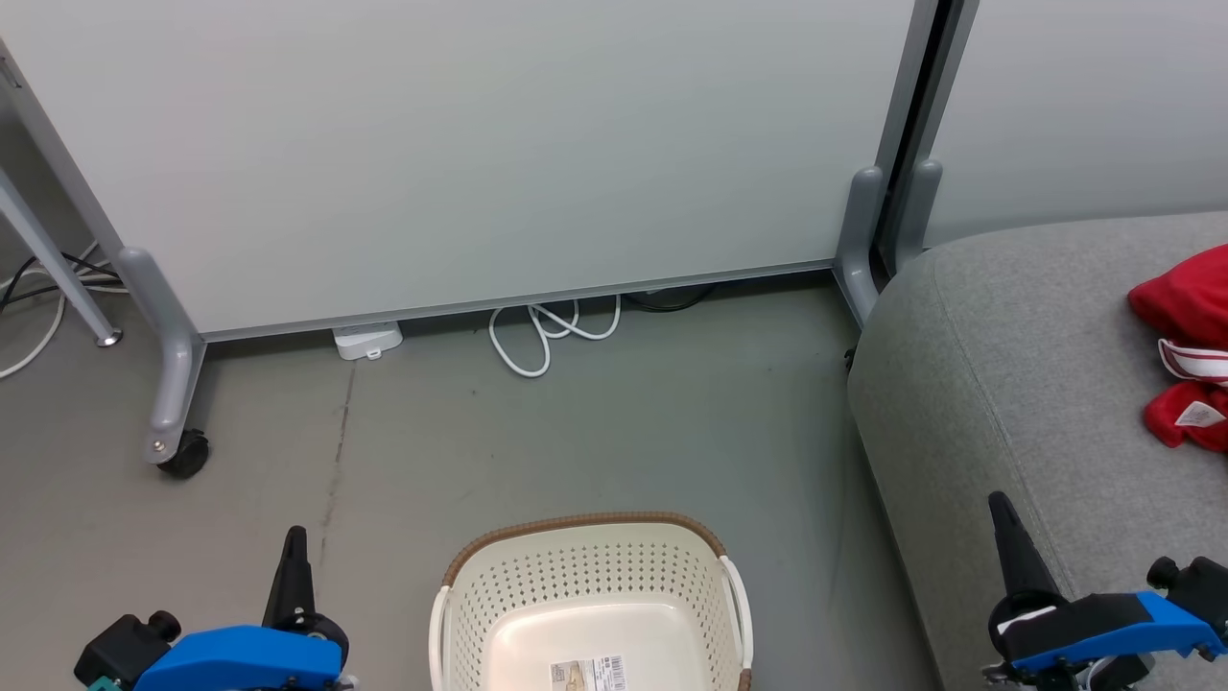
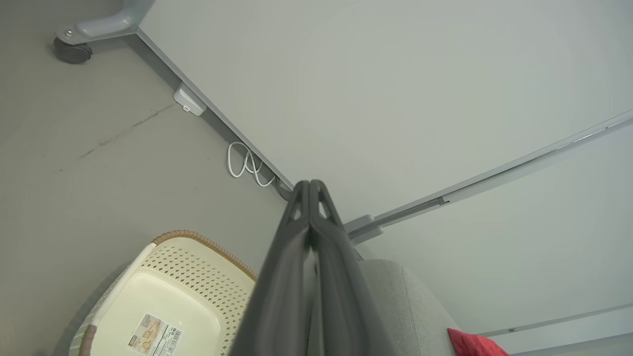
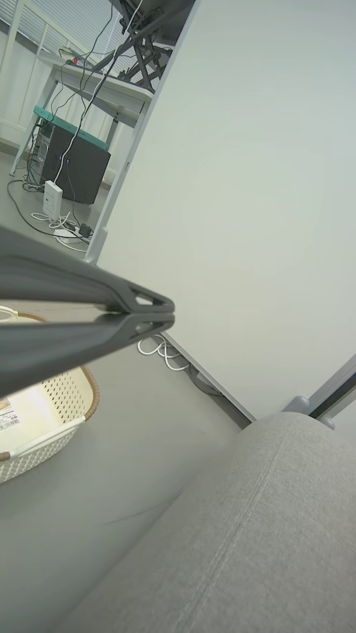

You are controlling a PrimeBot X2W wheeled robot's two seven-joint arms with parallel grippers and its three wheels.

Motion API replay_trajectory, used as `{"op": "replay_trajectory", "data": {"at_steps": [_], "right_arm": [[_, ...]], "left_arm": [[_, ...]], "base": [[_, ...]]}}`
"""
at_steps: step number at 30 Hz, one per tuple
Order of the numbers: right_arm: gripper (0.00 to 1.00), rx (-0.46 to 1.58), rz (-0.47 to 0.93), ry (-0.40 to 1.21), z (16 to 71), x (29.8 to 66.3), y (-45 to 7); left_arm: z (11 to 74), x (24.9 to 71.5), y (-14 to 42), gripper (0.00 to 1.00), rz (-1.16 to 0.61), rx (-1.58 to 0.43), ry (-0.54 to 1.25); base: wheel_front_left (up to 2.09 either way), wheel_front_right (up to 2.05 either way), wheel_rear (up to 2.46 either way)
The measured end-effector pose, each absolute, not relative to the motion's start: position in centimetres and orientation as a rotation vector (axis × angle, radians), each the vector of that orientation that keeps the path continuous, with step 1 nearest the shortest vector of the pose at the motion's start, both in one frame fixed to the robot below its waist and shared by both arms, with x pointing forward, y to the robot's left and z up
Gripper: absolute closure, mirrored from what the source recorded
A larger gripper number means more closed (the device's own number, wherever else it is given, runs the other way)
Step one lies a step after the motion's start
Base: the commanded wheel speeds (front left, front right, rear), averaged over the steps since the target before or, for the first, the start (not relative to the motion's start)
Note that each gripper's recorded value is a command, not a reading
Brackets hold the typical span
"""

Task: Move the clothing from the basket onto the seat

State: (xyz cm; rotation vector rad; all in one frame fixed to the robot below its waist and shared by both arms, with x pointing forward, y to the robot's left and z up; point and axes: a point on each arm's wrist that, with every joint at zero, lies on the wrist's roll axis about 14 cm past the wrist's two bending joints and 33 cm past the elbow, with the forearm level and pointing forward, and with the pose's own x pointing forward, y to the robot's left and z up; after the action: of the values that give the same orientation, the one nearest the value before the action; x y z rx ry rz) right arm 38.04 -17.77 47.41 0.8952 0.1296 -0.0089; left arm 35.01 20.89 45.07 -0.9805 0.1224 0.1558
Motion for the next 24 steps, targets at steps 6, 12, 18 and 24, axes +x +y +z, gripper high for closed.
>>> {"op": "replay_trajectory", "data": {"at_steps": [6,12,18,24], "right_arm": [[1.0,0.969,-0.015,0.118,47.7,38.2,-18.0],[1.0,1.025,-0.018,0.111,48.0,38.2,-18.2],[1.0,1.092,-0.02,0.102,48.2,38.3,-18.3],[1.0,1.154,-0.021,0.092,48.5,38.5,-18.5]], "left_arm": [[45.5,35.4,20.9,1.0,0.151,-1.045,0.113],[45.9,35.7,20.8,1.0,0.144,-1.095,0.104],[46.3,36.0,20.8,1.0,0.137,-1.152,0.092],[46.8,36.4,20.7,1.0,0.126,-1.207,0.082]], "base": [[0.0,0.0,0.0],[0.0,0.0,0.0],[0.0,0.0,0.0],[0.0,0.0,0.0]]}}
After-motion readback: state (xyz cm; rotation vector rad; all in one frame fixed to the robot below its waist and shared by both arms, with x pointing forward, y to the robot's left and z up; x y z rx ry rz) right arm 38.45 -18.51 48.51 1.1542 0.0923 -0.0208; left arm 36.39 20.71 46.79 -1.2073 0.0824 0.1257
